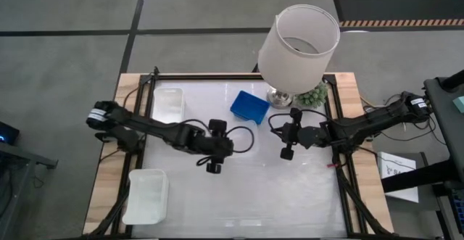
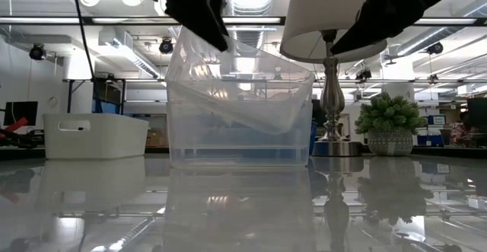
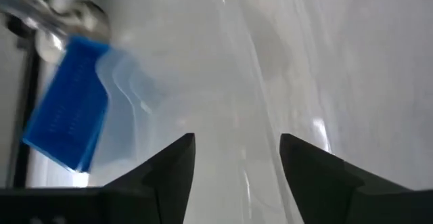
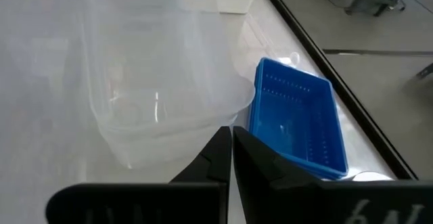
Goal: Stack baskets by color
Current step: Stack the bottom transparent bin on top of the top transparent bin
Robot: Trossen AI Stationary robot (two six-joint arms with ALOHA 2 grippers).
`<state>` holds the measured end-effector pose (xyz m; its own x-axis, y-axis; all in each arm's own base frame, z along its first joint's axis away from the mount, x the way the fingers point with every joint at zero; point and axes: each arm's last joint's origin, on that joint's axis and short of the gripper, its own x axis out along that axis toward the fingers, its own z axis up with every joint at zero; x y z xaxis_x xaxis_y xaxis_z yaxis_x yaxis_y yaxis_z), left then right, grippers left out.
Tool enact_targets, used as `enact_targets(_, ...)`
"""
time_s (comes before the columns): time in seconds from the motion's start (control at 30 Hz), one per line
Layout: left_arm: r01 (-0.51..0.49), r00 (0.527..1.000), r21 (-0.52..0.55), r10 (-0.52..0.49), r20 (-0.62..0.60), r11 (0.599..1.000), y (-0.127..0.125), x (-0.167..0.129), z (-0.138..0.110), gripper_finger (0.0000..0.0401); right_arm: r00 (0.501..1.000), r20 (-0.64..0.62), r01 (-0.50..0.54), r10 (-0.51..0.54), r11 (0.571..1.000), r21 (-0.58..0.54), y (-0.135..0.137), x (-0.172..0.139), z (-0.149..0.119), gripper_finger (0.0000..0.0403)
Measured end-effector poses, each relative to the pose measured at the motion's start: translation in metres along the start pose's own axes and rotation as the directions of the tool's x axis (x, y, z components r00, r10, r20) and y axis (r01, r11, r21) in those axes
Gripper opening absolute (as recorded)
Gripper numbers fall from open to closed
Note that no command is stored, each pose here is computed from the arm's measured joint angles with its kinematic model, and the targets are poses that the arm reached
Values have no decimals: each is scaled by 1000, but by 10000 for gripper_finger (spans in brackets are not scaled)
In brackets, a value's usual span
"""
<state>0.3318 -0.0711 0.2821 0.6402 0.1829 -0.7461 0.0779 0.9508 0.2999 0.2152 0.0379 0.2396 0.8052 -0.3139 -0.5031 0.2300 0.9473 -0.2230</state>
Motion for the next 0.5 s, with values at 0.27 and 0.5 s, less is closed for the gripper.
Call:
enact_targets(0.27, 29, 993, 13, -27, -118, 1000, 5, 12, 2, 168, 1000, -28, 0, 1, 1000, 10, 0, 0, -3, 9)
enact_targets(0.5, 44, 993, 8, -43, -112, 999, 5, 11, 3, 117, 1000, -29, 0, 0, 1000, 9, 0, 0, -4, 9)
